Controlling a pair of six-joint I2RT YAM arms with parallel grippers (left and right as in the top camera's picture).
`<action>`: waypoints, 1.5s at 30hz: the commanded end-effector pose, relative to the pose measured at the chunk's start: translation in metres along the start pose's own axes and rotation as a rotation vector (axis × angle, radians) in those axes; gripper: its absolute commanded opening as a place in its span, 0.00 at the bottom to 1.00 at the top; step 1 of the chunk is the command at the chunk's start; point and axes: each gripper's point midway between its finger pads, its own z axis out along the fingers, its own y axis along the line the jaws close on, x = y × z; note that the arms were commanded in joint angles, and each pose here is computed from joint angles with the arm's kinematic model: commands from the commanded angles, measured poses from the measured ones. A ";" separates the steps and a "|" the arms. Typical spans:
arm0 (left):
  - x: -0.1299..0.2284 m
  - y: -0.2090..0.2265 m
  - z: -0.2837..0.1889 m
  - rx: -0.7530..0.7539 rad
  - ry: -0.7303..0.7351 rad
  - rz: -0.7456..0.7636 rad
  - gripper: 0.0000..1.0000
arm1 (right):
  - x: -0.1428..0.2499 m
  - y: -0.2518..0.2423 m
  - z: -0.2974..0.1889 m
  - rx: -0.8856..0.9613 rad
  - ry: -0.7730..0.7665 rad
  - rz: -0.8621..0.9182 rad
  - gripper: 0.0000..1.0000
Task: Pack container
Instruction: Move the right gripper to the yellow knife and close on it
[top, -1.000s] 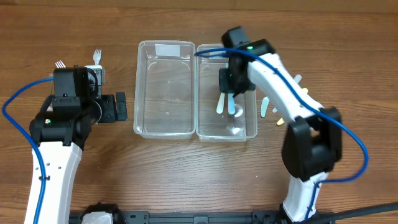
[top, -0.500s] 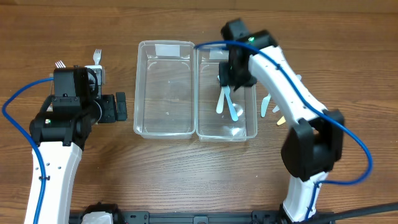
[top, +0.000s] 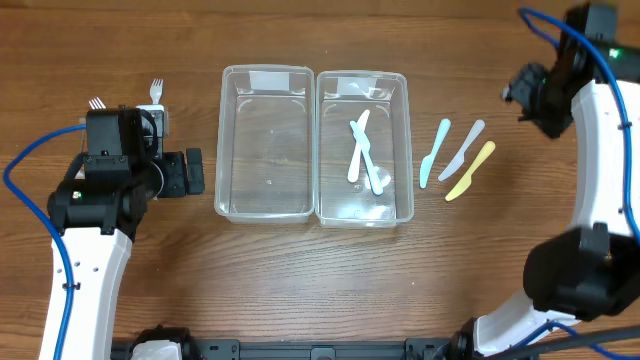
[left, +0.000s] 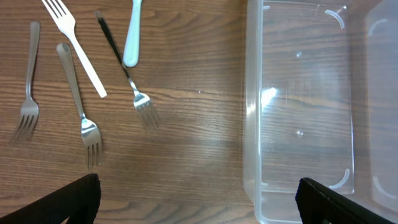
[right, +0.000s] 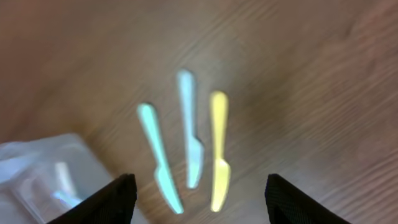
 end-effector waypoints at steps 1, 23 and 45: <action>-0.008 -0.001 -0.005 0.010 -0.025 -0.003 1.00 | 0.026 -0.018 0.046 0.004 0.105 0.028 0.68; -0.007 -0.001 -0.005 0.011 -0.021 -0.003 1.00 | 0.063 -0.034 0.151 0.050 0.224 0.035 0.69; -0.006 -0.001 -0.005 0.010 -0.016 -0.003 1.00 | 0.058 -0.018 0.182 0.026 0.188 -0.025 0.69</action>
